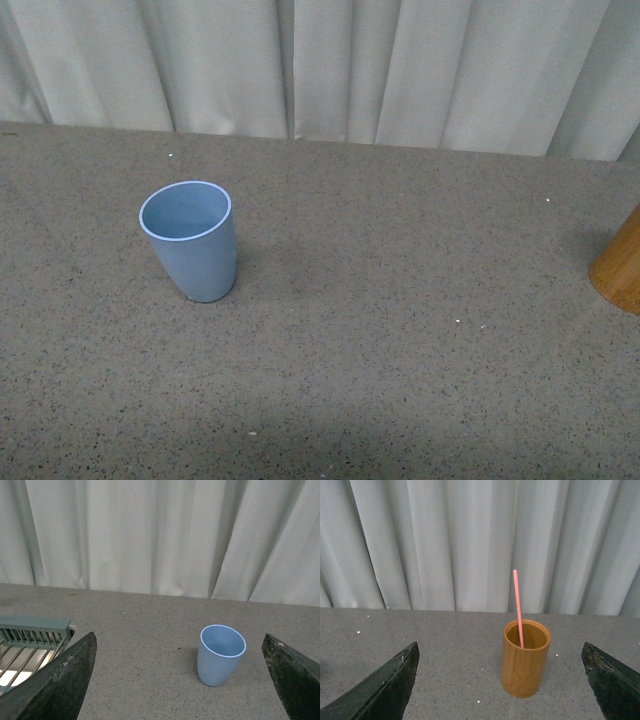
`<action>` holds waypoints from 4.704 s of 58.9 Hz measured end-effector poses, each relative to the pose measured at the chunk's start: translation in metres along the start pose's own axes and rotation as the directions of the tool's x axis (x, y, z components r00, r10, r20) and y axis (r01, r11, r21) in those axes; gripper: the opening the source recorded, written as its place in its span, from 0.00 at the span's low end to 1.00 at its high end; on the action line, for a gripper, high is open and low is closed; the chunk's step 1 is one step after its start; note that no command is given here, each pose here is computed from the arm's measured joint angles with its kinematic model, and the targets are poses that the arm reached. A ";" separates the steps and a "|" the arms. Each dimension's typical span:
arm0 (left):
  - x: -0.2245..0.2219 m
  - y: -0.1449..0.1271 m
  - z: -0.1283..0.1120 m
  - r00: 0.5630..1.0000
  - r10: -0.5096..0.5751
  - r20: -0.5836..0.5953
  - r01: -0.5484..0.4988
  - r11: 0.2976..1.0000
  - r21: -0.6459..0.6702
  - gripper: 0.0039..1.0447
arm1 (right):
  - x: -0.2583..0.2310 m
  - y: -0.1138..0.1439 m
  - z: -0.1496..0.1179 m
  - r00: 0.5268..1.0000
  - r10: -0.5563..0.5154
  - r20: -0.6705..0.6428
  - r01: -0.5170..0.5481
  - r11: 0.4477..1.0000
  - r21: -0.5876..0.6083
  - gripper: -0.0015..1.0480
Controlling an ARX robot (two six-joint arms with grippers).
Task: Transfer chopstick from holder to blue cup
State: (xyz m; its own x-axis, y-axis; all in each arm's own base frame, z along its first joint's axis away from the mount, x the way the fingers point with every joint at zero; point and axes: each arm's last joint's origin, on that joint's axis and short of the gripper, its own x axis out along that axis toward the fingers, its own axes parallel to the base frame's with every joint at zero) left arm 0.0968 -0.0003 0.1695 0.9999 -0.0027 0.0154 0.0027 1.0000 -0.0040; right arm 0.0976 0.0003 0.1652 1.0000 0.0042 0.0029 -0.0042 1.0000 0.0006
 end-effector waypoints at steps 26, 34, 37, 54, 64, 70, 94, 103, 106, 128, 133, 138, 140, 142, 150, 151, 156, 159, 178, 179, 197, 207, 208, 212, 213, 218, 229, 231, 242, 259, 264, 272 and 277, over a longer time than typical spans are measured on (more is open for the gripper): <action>0.000 0.000 0.000 1.000 0.000 0.000 0.000 1.000 0.000 0.94 | 0.000 0.000 0.000 1.000 0.000 0.000 0.000 1.000 0.000 0.91; 0.000 0.000 0.000 1.000 0.000 0.000 0.000 1.000 0.000 0.94 | 0.000 0.000 0.000 1.000 0.000 0.000 0.000 1.000 0.000 0.91; 0.000 0.000 0.000 1.000 0.000 0.000 0.000 1.000 0.000 0.94 | 0.000 0.000 0.000 1.000 0.000 0.000 0.000 1.000 0.000 0.91; 0.000 0.000 0.000 1.000 0.000 0.000 0.000 1.000 0.000 0.94 | 0.000 0.000 0.000 1.000 0.000 0.000 0.000 1.000 0.000 0.91; 0.000 0.000 0.000 1.000 0.000 0.000 0.000 1.000 0.000 0.94 | 0.000 0.000 0.000 1.000 0.000 0.000 0.000 1.000 0.000 0.91; 0.000 0.000 0.000 1.000 0.000 0.000 0.000 1.000 0.000 0.94 | 0.000 0.000 0.000 1.000 0.000 0.000 0.000 1.000 0.000 0.91; 0.000 0.000 -0.001 0.994 -0.079 -0.075 0.074 0.995 -0.067 0.94 | 0.000 0.000 0.000 1.000 0.000 0.000 0.000 1.000 0.000 0.91; 0.010 0.000 -0.013 0.908 -0.228 -0.352 -0.015 0.820 -0.572 0.94 | 0.000 0.000 0.000 1.000 -0.002 0.000 0.002 1.000 0.000 0.91; 0.017 -0.004 -0.009 0.910 -0.225 -0.348 -0.044 0.783 -0.621 0.94 | 0.000 0.000 0.000 1.000 -0.002 0.000 0.002 1.000 0.000 0.91; 0.110 -0.026 0.005 0.883 -0.173 -0.436 -0.163 0.758 -0.631 0.94 | 0.000 0.000 0.000 1.000 -0.001 0.000 0.001 1.000 0.000 0.91; 0.119 -0.030 -0.002 0.859 -0.164 -0.485 -0.188 0.780 -0.597 0.94 | 0.000 0.000 0.000 1.000 -0.001 0.000 0.001 1.000 0.000 0.91; 0.127 -0.034 -0.009 0.840 -0.156 -0.519 -0.200 0.801 -0.564 0.94 | 0.000 0.000 0.000 1.000 -0.001 0.000 0.001 1.000 0.000 0.91; 0.130 -0.037 -0.012 0.831 -0.152 -0.534 -0.207 0.808 -0.552 0.94 | 0.000 0.000 0.000 1.000 -0.001 0.000 0.001 1.000 0.000 0.91; 0.133 -0.039 -0.015 0.828 -0.152 -0.540 -0.206 0.813 -0.545 0.94 | 0.000 0.000 0.000 1.000 -0.001 0.000 0.001 1.000 0.000 0.91; 0.191 -0.059 -0.041 0.760 -0.026 -0.649 -0.319 0.856 -0.407 0.94 | 0.000 0.000 0.000 1.000 -0.001 0.000 0.001 1.000 0.000 0.91; 0.193 -0.060 -0.041 0.758 -0.015 -0.652 -0.326 0.857 -0.399 0.94 | 0.000 0.000 0.000 1.000 -0.001 0.000 0.001 1.000 0.000 0.91; 0.209 -0.063 -0.047 0.747 0.023 -0.664 -0.353 0.860 -0.368 0.94 | 0.000 0.000 0.000 1.000 0.000 0.000 0.000 1.000 0.000 0.91; 0.212 -0.064 -0.051 0.739 0.028 -0.673 -0.360 0.861 -0.359 0.94 | 0.000 0.000 0.000 1.000 -0.001 0.000 0.001 1.000 0.000 0.91; 0.217 -0.064 -0.063 0.712 0.055 -0.700 -0.386 0.863 -0.325 0.94 | 0.000 0.000 0.000 1.000 -0.001 0.000 0.001 1.000 0.000 0.91; 0.217 -0.064 -0.064 0.711 0.055 -0.701 -0.387 0.863 -0.324 0.94 | 0.000 0.000 0.000 1.000 -0.001 0.000 0.001 1.000 0.000 0.91; 0.222 -0.063 -0.070 0.699 0.076 -0.711 -0.405 0.862 -0.306 0.94 | 0.000 0.000 0.000 1.000 -0.002 0.000 0.002 1.000 0.000 0.91; 0.224 -0.064 -0.074 0.690 0.082 -0.719 -0.411 0.863 -0.295 0.94 | 0.000 0.000 0.000 1.000 -0.001 0.000 0.001 1.000 0.000 0.91; 0.224 -0.064 -0.074 0.689 0.082 -0.720 -0.411 0.863 -0.295 0.94 | 0.000 0.000 0.000 1.000 -0.001 0.000 0.001 1.000 0.000 0.91; 0.224 -0.064 -0.076 0.685 0.085 -0.723 -0.414 0.863 -0.290 0.94 | 0.000 0.000 0.000 1.000 -0.001 0.000 0.001 1.000 0.000 0.91; 0.224 -0.064 -0.076 0.685 0.086 -0.724 -0.414 0.863 -0.290 0.94 | 0.000 0.000 0.000 1.000 -0.001 0.000 0.001 1.000 0.000 0.91; 0.225 -0.064 -0.078 0.684 0.085 -0.724 -0.413 0.864 -0.288 0.88 | 0.000 0.000 0.000 1.000 -0.001 0.000 0.001 1.000 0.000 0.91; 0.225 -0.064 -0.078 0.682 0.057 -0.729 -0.400 0.864 -0.307 0.59 | 0.000 0.000 0.000 1.000 -0.002 0.000 0.002 1.000 0.000 0.91; 0.225 -0.065 -0.078 0.684 0.047 -0.728 -0.394 0.864 -0.314 0.54 | 0.000 0.000 0.000 1.000 -0.001 0.000 0.001 1.000 0.000 0.91; 0.225 -0.068 -0.075 0.698 0.011 -0.716 -0.365 0.866 -0.342 0.26 | 0.000 0.000 0.000 1.000 -0.001 0.000 0.001 1.000 0.000 0.91; 0.212 -0.073 -0.061 0.720 -0.045 -0.693 -0.308 0.874 -0.377 0.03 | 0.000 0.000 0.000 1.000 -0.002 0.000 0.002 1.000 0.000 0.91; 0.207 -0.075 -0.055 0.729 -0.067 -0.681 -0.282 0.877 -0.389 0.03 | 0.000 0.000 0.000 1.000 -0.002 0.000 0.002 1.000 0.000 0.91; 0.194 -0.086 -0.042 0.733 -0.143 -0.665 -0.203 0.888 -0.413 0.03 | 0.000 0.000 0.000 1.000 -0.001 0.000 0.001 1.000 0.000 0.91; 0.186 -0.100 -0.037 0.715 -0.206 -0.669 -0.148 0.890 -0.432 0.03 | 0.000 0.000 0.000 1.000 -0.001 0.000 0.001 1.000 0.000 0.91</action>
State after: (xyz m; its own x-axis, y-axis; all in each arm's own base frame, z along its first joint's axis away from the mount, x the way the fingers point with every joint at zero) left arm 0.2830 -0.1006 0.1359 0.7243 -0.2104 -0.6566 -0.1386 0.8885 -0.4375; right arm 0.0976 0.0002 0.1652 1.0000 0.0031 0.0025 -0.0031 1.0000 0.0006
